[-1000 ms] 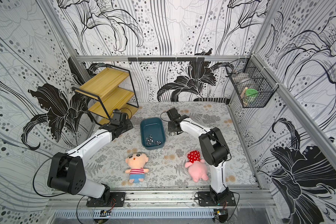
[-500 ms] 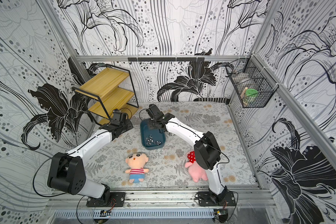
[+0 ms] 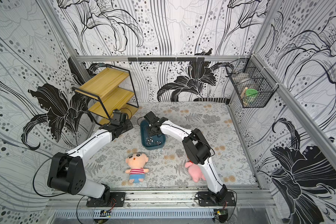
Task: Take out the wing nut from the storage box
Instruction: Pick up the wing nut from the storage box.
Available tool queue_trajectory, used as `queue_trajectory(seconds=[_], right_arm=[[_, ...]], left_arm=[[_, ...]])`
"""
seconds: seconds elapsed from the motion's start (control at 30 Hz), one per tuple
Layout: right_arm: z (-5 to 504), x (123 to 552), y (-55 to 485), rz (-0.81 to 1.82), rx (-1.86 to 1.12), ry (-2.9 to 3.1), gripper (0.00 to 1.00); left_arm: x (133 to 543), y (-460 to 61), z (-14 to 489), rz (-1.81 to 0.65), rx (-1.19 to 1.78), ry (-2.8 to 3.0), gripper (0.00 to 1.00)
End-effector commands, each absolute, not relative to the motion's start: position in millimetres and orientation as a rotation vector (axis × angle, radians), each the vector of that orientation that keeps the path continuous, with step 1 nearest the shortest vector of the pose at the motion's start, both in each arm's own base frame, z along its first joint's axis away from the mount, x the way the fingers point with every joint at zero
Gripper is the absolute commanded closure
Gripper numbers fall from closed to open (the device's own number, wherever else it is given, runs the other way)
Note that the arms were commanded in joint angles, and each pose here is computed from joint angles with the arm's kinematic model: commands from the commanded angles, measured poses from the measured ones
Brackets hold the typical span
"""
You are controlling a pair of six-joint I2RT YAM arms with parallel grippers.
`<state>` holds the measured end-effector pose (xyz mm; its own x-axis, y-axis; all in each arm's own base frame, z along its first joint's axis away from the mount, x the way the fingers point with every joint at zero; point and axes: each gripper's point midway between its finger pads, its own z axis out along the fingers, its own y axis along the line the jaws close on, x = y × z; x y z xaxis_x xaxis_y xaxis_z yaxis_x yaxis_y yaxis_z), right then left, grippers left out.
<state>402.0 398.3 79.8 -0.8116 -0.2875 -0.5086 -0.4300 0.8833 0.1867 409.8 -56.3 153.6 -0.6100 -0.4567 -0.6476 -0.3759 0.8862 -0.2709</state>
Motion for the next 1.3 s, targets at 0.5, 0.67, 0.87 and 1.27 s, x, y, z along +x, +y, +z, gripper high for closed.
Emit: queue_trajectory(seconds=[0.5,0.67,0.87,1.27], right_arm=[[41.0,399.2,408.8,0.402,-0.519,2.656,0.7],[35.1,399.5,409.5,0.4,-0.519,2.665,0.7],[27.8,401.5,409.1,0.381,-0.507,2.675,0.73],[23.7,400.2,404.0,0.357,-0.499,2.681,0.85]], left_arm=[[408.7,-55.3,167.3,-0.135,-0.589,2.257,0.68],[407.5,-54.8,163.9,-0.135,-0.593,2.26,0.68],[405.9,-54.0,163.2,-0.131,-0.594,2.26,0.68],[405.2,-54.0,163.4,-0.135,-0.598,2.258,0.68]])
